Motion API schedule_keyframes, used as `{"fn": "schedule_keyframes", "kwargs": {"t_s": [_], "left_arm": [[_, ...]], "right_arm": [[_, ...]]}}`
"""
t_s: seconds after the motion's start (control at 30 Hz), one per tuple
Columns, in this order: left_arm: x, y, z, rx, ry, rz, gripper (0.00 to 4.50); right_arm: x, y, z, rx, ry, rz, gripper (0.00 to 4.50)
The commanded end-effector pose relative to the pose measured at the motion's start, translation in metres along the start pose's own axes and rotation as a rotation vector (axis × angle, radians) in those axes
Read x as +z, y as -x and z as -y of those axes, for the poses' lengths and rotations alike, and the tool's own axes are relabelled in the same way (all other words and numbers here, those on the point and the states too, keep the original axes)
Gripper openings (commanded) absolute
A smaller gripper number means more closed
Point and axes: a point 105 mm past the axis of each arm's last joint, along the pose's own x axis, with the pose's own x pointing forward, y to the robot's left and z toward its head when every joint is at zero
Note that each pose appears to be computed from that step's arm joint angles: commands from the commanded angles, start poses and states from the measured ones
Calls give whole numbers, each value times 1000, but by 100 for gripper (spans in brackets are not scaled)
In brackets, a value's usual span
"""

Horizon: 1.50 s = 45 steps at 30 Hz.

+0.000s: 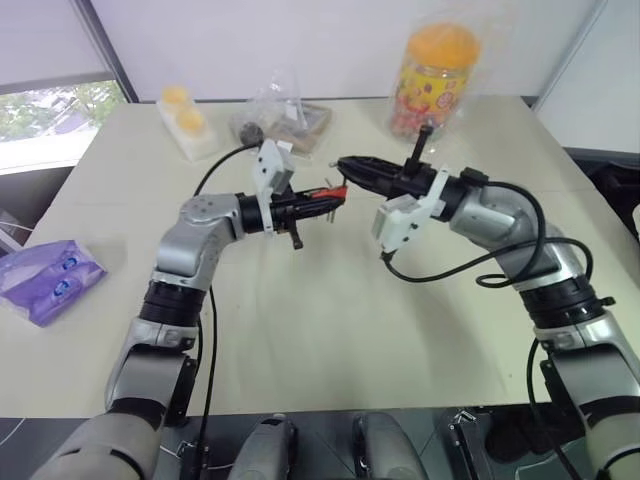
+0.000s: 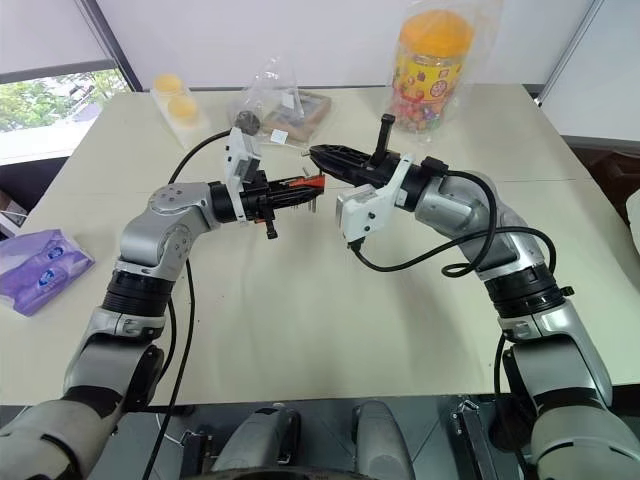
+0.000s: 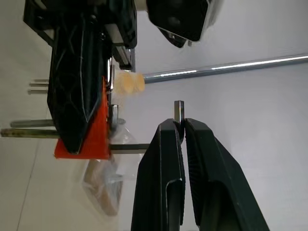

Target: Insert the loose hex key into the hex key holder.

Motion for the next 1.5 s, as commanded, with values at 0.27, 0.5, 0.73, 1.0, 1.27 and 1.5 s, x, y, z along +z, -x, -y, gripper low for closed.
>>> {"fn": "schedule_keyframes", "kwargs": {"t_s": [0.27,0.5,0.73,1.0,1.27,1.5], "left_arm": [[23,-2,4,-25,-77,58,0],[21,-2,5,-26,-68,59,0],[18,-5,5,-20,-16,76,0],[-12,-49,18,-50,297,83,0],[-73,-94,29,43,784,-90,0],[-102,-101,32,138,1036,-188,0]], "right_arm": [[-5,8,3,9,-38,-25,3],[-10,17,-14,73,-161,-86,206],[-23,68,-39,155,-537,-243,206],[-23,121,-44,102,-887,-438,206],[-15,145,-40,22,-959,-573,206],[-1,151,-48,9,-970,-629,206]]}}
